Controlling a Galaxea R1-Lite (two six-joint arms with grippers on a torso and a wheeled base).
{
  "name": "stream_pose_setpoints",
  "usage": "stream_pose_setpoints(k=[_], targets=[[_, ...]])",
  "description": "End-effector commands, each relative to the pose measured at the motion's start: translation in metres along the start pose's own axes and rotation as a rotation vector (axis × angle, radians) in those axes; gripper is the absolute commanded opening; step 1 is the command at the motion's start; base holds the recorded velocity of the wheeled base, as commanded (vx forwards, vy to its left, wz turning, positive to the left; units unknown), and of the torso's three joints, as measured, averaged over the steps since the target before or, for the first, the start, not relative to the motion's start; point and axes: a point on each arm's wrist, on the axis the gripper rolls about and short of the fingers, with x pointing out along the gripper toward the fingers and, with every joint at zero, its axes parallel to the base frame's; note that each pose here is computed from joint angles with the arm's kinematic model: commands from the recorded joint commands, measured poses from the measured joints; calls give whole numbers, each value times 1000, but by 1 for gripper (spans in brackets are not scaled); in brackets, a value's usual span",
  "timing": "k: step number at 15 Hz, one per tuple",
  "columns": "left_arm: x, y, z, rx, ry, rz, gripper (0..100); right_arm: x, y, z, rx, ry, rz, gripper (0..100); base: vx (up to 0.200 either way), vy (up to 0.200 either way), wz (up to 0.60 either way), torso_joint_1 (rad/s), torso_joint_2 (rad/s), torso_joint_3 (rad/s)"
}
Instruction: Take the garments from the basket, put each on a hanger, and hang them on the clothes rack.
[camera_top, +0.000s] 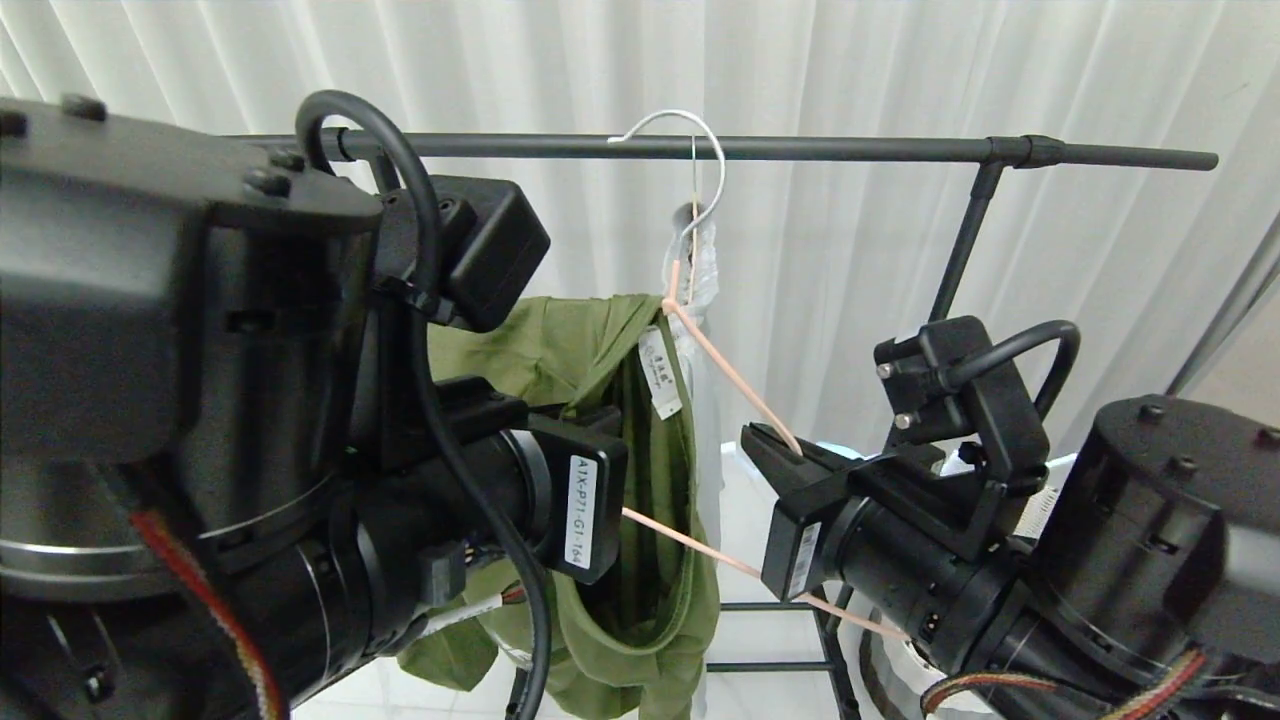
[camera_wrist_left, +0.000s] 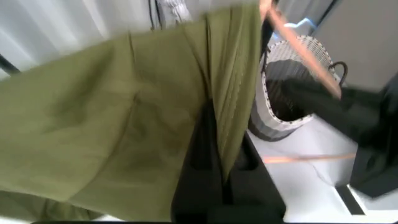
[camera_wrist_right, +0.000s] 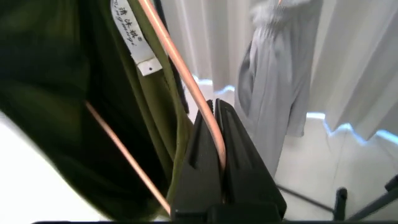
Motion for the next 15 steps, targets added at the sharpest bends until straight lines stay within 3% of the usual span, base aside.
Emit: stream_pose_setpoints(k=[1,6,9,11,13,15], targets=[[0,-3,-2,8,5,-11,100,-2,-1,4,7,-20,4,0,0,0,0,0,0,0],[-3,-2,-7,21,13,-7,100,-9,-4,8,-4,-31,4,0,0,0,0,0,0,0],[-23,12,-17,124,2,-7,100,-22,-19,5,-37,-16,-25,0,0,0,0,0,0,0],[-43,22,-16,177,-39,-37,100,-32,-28,4,-51,-11,-42,0,0,0,0,0,0,0],[-66,35,-10,275,-114,-162,100,-47,-40,-1,-117,-9,-56,0,0,0,0,0,0,0],[-64,53,-10,370,-126,-208,100,-59,-46,-6,-152,-5,-55,0,0,0,0,0,0,0]])
